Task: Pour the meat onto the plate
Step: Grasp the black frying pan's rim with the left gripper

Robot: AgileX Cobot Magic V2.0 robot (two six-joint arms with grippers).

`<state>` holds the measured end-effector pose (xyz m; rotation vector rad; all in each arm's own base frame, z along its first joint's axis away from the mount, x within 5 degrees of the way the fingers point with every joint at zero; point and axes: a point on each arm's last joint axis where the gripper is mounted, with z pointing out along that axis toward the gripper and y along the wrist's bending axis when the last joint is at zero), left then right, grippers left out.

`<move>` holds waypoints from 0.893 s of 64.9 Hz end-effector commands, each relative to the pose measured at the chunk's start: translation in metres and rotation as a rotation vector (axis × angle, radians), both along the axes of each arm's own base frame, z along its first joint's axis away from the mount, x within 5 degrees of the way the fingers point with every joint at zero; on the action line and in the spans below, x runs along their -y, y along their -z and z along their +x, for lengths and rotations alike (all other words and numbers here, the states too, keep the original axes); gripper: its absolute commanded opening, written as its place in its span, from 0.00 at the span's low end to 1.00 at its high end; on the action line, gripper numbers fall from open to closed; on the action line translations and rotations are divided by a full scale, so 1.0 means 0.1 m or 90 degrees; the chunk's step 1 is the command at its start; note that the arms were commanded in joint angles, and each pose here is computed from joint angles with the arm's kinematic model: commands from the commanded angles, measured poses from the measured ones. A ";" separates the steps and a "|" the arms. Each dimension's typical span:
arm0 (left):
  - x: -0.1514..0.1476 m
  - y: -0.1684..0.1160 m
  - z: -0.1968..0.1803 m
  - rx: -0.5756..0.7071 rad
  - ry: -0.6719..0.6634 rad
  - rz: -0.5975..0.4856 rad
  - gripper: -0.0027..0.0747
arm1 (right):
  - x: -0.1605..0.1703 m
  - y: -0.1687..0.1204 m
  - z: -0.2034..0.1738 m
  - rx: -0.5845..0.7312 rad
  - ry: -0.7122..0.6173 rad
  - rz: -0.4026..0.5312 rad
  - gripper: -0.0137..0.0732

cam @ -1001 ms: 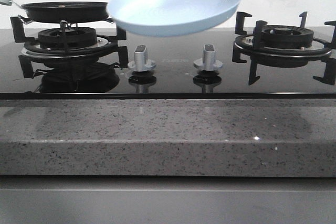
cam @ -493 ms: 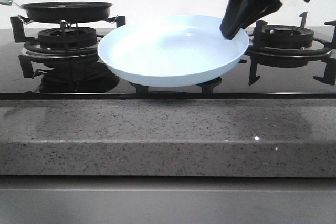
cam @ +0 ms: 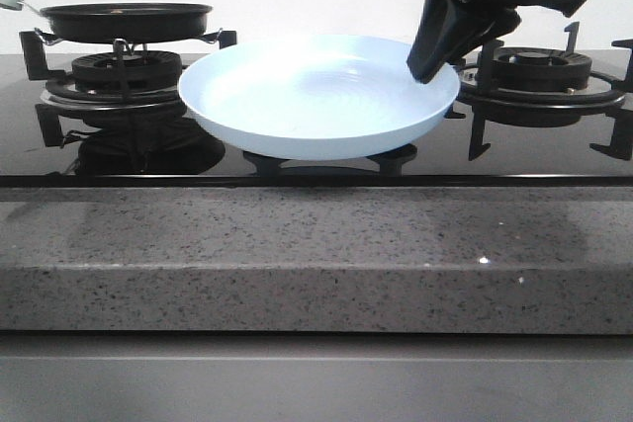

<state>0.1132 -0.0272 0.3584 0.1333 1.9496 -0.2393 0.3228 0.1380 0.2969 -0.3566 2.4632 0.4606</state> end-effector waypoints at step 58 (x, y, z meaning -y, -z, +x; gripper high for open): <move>-0.36 -0.15 1.47 -0.168 -0.060 -0.096 0.77 | 0.01 -0.20 0.00 0.060 0.005 0.017 0.02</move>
